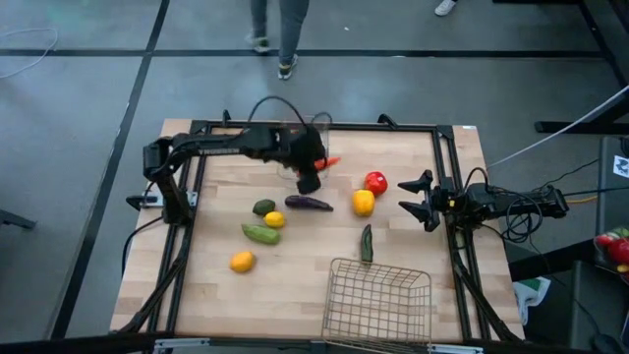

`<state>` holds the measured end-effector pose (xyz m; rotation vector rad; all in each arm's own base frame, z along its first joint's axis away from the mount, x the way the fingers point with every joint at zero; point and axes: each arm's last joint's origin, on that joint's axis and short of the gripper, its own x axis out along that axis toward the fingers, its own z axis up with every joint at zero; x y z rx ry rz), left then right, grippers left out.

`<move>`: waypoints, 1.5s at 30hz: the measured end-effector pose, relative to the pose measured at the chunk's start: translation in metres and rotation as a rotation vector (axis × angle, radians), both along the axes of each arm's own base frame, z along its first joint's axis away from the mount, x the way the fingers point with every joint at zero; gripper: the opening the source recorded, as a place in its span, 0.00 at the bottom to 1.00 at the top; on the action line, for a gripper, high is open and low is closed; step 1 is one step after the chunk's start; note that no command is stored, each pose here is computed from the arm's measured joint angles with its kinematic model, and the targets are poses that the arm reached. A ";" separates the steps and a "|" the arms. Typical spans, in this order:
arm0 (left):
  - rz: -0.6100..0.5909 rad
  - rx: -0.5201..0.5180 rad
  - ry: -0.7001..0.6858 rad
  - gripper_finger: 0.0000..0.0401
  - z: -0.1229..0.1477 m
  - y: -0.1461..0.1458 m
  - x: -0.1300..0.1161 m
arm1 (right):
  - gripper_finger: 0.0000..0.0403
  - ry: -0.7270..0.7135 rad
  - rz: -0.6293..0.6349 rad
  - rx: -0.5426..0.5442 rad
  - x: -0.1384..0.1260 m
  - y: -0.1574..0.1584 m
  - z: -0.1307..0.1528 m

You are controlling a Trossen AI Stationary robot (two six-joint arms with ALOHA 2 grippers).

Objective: Sort produce into baskets
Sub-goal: Put the orange carrot into the transparent bin, then put the yellow bell pepper into the transparent bin

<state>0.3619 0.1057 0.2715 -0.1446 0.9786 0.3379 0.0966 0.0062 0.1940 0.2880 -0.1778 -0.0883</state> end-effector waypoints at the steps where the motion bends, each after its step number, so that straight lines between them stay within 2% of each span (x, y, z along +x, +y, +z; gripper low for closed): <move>1: 0.008 0.010 0.007 0.37 -0.001 0.008 -0.002 | 0.76 0.000 0.000 0.000 0.000 0.000 0.000; 7: 0.088 0.022 0.030 0.37 -0.008 0.047 -0.015 | 0.76 0.000 0.000 0.000 0.000 0.000 0.000; 12: 0.166 -0.002 0.048 0.37 -0.010 0.065 -0.025 | 0.76 0.000 0.000 0.000 0.000 0.000 0.000; 23: 0.182 -0.050 0.126 0.37 -0.050 0.080 -0.014 | 0.76 0.000 0.000 0.000 0.000 0.000 0.000; 29: 0.157 -0.040 0.140 0.38 -0.054 0.081 -0.012 | 0.76 0.000 0.000 0.000 0.000 0.000 0.000; 32: 0.184 -0.040 0.138 0.40 -0.054 0.081 -0.013 | 0.76 0.000 0.000 0.000 0.000 0.000 0.000; 38: 0.227 0.009 0.154 0.53 -0.053 0.083 -0.013 | 0.76 0.000 0.000 0.000 0.000 0.000 0.000; 45: 0.206 0.024 0.153 0.62 -0.053 0.084 -0.013 | 0.76 0.000 0.001 0.000 0.000 0.000 0.000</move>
